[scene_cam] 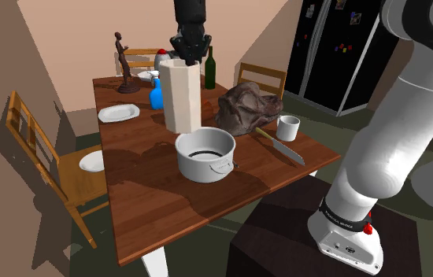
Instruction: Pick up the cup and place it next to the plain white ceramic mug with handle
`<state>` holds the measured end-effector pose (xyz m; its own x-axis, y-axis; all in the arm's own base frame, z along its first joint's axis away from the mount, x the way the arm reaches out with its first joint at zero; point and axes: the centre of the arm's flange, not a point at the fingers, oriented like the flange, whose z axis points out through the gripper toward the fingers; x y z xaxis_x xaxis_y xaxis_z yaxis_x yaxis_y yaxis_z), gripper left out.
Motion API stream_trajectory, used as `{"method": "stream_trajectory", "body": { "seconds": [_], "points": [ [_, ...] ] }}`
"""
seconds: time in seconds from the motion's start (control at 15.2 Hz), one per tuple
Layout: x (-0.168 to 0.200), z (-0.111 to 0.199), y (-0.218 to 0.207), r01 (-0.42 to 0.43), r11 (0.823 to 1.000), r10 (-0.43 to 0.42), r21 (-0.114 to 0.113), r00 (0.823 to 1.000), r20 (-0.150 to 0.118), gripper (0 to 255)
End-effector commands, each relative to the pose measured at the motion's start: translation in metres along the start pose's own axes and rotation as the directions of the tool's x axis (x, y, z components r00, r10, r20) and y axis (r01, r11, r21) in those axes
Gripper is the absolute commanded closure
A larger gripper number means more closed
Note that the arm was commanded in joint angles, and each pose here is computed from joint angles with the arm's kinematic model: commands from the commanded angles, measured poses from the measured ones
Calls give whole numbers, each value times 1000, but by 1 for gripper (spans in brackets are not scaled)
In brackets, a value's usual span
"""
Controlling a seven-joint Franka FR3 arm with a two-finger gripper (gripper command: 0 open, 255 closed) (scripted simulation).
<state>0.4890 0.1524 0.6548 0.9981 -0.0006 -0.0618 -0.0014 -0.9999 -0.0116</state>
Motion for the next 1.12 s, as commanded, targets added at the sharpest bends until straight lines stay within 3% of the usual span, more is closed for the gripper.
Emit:
{"method": "stream_trajectory", "body": {
  "seconds": [0.0, 1.06],
  "points": [
    [-16, 3, 24, 0, 1000, 0, 1, 1000, -1, 255],
    [-148, 9, 189, 0, 1000, 0, 1, 1000, -1, 255]
  ]
}}
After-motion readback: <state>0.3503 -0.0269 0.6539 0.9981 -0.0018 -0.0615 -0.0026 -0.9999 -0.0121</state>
